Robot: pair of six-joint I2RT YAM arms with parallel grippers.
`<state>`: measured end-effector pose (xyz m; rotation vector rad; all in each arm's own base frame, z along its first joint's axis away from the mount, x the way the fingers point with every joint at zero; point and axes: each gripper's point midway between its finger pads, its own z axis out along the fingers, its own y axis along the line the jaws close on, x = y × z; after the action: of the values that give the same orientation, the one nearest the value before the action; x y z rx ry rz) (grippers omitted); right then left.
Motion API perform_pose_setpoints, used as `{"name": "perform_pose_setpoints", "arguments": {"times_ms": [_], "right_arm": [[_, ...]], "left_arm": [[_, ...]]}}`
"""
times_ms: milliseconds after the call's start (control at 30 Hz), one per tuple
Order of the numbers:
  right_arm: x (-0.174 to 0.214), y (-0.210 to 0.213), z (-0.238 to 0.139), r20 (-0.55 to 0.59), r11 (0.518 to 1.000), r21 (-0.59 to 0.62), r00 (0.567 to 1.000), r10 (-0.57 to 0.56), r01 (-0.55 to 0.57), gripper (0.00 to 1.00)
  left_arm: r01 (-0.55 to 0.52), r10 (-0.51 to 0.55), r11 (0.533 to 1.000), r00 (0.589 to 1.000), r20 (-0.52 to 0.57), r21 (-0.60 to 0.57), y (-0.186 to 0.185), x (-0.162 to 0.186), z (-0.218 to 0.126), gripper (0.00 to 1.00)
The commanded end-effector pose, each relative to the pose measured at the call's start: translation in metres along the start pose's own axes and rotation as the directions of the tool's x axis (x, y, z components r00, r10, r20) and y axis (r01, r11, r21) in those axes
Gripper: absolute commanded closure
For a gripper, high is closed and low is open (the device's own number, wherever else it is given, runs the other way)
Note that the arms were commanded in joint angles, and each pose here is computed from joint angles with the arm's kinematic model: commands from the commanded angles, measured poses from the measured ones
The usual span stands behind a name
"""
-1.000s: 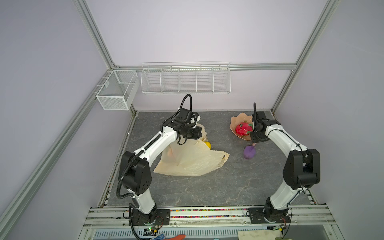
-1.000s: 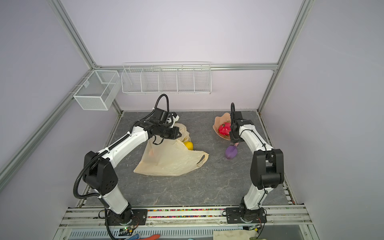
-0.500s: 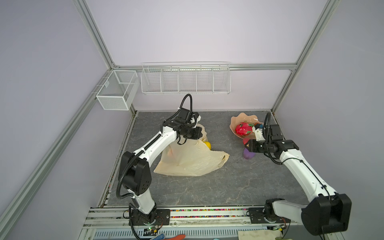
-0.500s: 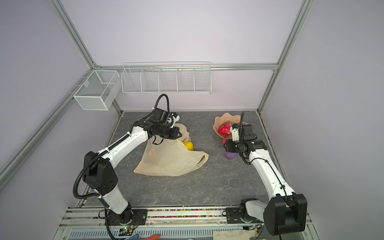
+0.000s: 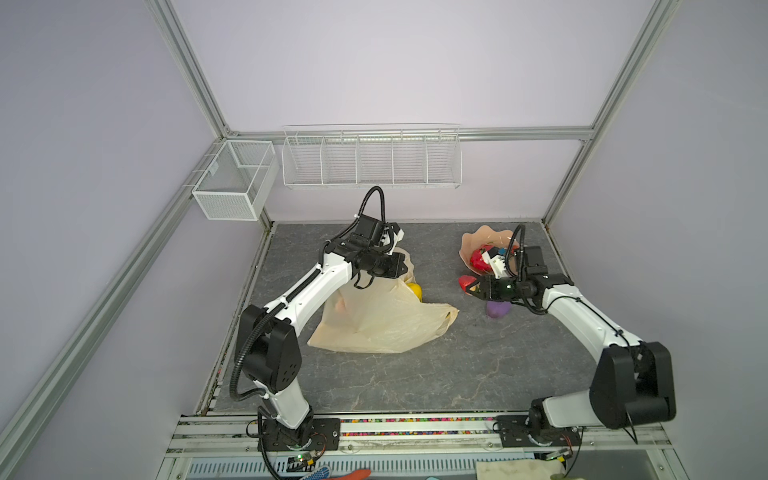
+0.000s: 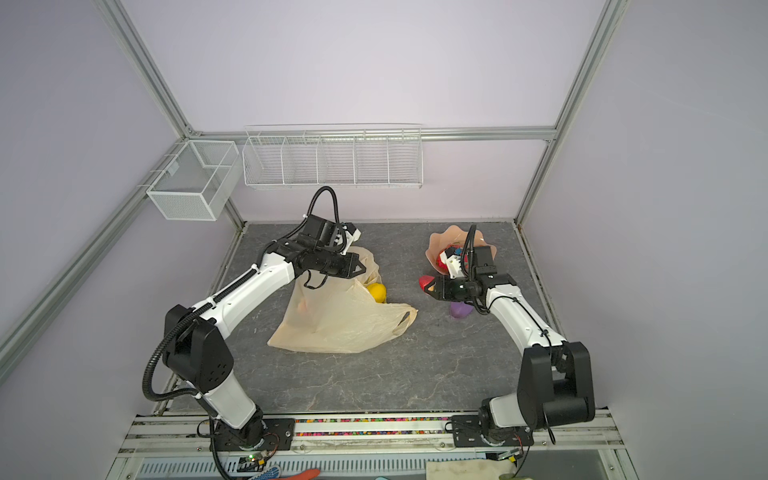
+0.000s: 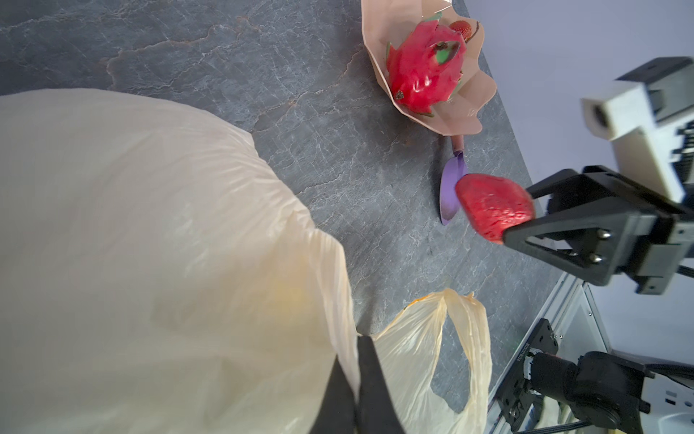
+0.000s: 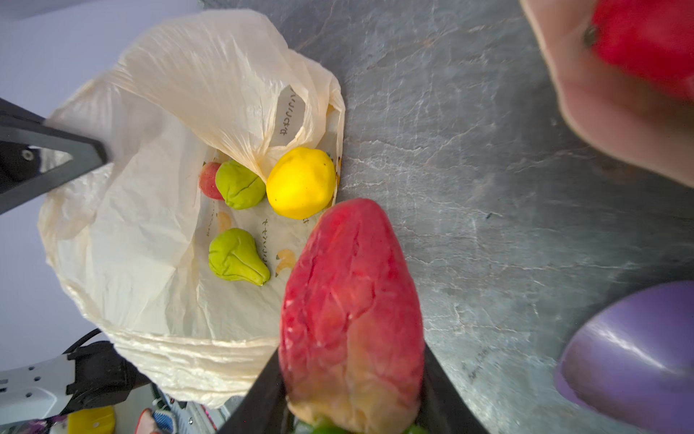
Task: Place the fruits into the plastic bag
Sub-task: 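Carry the red-yellow fruit with the right gripper into the bag mouth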
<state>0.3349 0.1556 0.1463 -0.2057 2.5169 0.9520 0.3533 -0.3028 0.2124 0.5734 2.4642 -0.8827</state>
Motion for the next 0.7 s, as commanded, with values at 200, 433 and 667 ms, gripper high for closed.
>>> {"name": "perform_pose_setpoints", "arguments": {"times_ms": [200, 433, 667], "right_arm": [[-0.007, 0.064, 0.056, -0.049, 0.977, -0.203, 0.996, -0.069, 0.057, 0.66], [0.016, 0.117, 0.105, -0.142, 0.939, -0.34, 0.985, -0.101, 0.048, 0.66], [0.033, 0.165, 0.149, -0.213, 0.881, -0.472, 0.974, -0.071, -0.039, 0.65]], "left_arm": [[-0.048, 0.047, 0.998, 0.998, 0.049, 0.026, -0.015, -0.01, -0.013, 1.0], [-0.047, 0.046, 0.999, 0.998, 0.051, 0.02, -0.014, -0.011, -0.012, 1.0], [-0.053, 0.052, 0.998, 0.997, 0.05, 0.018, -0.017, -0.013, -0.01, 1.0]]}}
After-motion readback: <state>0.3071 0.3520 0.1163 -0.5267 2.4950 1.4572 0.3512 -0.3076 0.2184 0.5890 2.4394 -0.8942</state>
